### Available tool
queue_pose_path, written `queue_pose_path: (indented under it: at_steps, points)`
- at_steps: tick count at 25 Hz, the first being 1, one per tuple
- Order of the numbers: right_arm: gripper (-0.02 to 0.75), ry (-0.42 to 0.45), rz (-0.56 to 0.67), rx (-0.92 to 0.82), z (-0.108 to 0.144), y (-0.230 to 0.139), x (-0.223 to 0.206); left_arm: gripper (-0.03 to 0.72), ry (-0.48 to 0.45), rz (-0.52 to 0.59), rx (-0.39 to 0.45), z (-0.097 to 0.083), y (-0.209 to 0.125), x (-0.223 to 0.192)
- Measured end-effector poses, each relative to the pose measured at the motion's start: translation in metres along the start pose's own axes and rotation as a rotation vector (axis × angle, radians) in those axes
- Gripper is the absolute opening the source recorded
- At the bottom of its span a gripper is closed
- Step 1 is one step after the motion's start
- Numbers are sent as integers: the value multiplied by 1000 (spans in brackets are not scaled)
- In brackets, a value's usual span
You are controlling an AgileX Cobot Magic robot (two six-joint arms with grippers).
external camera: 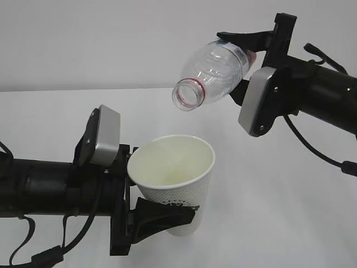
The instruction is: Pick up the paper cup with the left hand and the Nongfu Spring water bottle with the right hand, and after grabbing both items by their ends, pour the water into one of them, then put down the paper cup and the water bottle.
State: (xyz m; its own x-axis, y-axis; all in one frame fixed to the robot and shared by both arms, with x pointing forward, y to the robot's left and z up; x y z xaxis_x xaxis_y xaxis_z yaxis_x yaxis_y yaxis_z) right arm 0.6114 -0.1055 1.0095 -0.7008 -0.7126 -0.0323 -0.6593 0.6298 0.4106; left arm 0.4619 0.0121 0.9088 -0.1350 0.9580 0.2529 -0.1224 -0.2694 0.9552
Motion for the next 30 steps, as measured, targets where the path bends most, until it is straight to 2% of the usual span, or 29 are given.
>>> queue_pose_path:
  at_steps: [30]
  points:
    - [470, -33, -35, 51, -6, 7, 0, 531, -8, 23, -7, -1, -4, 0]
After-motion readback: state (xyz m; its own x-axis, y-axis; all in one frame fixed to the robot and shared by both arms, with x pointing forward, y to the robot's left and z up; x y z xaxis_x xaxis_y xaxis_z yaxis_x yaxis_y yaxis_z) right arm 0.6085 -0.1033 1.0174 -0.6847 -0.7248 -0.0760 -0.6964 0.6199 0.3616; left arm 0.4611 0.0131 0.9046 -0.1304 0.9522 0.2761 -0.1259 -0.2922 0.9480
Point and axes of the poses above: a point on each arm's last joint axis where the gripper is mounted, x pointing back along that axis away from the gripper, z along the wrist's bending axis when the last joint is at zero, y = z × x, the point moved 9 cm from there along -x, pointing out along that axis toward the gripper, and after that the axes turned 13 degrees about -x, right-handed, at the moved point
